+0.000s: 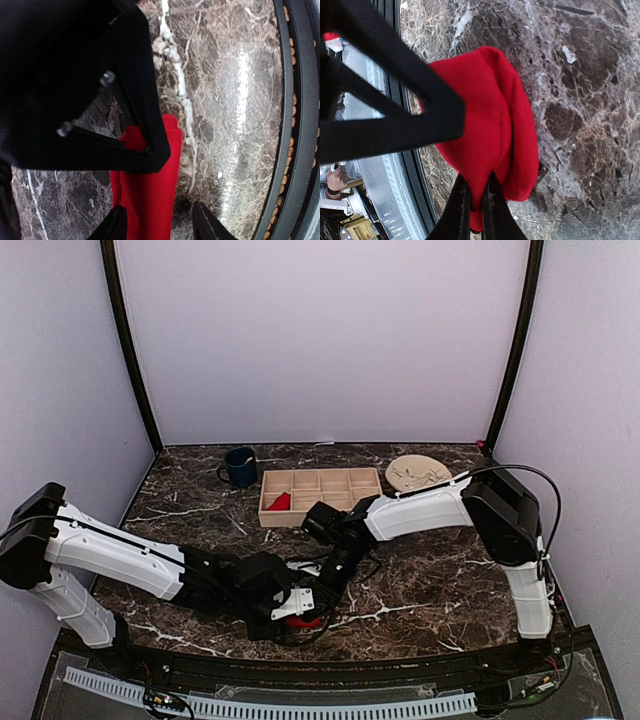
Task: Roll the socks
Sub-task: Pick up the sock from the center of the board.
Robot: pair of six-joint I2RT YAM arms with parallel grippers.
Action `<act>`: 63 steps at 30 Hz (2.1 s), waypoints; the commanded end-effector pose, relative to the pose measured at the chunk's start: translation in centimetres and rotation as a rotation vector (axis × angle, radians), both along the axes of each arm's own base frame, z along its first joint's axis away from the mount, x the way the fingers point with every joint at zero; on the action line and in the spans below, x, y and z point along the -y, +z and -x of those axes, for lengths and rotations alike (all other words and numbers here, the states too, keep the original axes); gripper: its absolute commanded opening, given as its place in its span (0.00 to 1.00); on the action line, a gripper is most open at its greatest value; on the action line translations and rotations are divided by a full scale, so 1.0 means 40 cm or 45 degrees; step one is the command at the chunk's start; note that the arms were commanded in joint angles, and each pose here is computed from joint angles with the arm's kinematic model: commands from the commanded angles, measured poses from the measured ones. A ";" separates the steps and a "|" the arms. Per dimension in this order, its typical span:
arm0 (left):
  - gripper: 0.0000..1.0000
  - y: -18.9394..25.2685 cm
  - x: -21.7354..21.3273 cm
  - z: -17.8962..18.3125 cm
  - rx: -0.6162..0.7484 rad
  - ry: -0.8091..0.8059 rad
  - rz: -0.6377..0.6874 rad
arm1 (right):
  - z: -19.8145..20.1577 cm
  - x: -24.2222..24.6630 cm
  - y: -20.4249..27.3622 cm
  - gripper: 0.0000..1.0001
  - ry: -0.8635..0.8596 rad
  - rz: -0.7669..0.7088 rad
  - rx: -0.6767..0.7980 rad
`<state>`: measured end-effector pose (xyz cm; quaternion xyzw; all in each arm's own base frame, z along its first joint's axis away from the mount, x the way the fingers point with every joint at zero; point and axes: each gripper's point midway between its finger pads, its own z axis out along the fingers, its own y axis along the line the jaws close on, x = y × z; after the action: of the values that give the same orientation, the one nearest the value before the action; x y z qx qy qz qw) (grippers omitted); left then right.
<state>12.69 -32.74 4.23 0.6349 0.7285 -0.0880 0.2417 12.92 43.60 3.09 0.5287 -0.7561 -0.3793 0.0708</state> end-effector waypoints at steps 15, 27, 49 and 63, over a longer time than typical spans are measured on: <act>0.38 -0.026 0.049 -0.020 0.062 -0.085 -0.042 | -0.004 0.014 -0.039 0.00 -0.002 0.066 -0.012; 0.00 -0.075 0.026 0.014 -0.069 -0.107 -0.104 | -0.004 0.022 -0.037 0.14 -0.029 0.059 -0.025; 0.00 -0.009 0.008 -0.057 -0.255 0.145 0.130 | -0.086 0.123 0.057 0.36 -0.342 -0.170 -0.083; 0.00 0.217 0.007 -0.279 -0.169 0.403 0.496 | -0.199 0.161 0.087 0.35 -0.577 -0.204 0.106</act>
<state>21.11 -32.18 8.30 0.4779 0.8117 -0.2030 0.2675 19.56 37.18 5.79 0.3733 -0.8218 -0.4272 -0.0525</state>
